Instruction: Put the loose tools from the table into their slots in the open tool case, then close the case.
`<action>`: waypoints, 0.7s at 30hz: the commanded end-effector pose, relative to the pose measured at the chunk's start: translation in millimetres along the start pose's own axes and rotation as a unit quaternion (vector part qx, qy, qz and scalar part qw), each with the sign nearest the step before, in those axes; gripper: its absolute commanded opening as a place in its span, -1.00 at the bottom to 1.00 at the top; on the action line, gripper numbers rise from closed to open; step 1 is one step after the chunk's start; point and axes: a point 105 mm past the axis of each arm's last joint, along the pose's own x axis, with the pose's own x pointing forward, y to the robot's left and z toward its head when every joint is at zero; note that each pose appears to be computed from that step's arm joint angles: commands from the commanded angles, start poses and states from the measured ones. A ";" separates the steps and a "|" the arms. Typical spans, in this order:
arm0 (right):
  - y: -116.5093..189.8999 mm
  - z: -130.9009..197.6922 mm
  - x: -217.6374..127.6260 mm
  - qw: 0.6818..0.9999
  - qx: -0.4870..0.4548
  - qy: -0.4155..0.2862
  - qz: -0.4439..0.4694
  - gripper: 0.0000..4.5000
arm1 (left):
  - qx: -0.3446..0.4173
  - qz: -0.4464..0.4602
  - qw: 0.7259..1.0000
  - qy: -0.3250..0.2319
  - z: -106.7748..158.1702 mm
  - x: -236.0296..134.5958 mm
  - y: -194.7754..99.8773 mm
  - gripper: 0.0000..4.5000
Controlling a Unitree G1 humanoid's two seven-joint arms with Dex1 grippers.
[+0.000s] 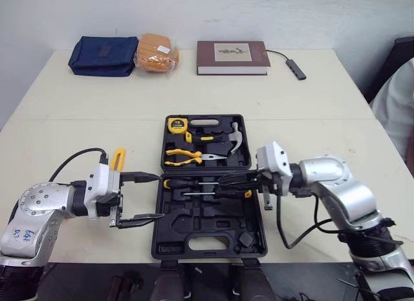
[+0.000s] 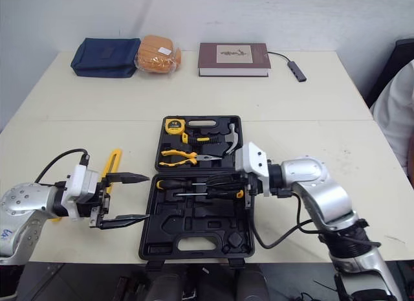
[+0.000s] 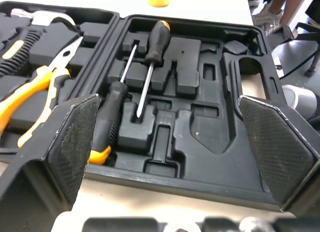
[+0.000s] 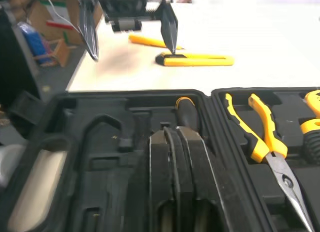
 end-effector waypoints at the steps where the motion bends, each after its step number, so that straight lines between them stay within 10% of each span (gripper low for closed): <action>1: -0.4 -7.0 5.9 1.000 -0.026 0.002 -0.005 -0.98 | 0.003 -0.002 1.000 -0.006 2.3 1.2 -0.5 1.00; 21: -2.5 -63.0 4.4 0.995 0.010 0.104 -0.008 -0.98 | 0.008 0.005 1.000 0.004 0.2 0.6 -0.8 1.00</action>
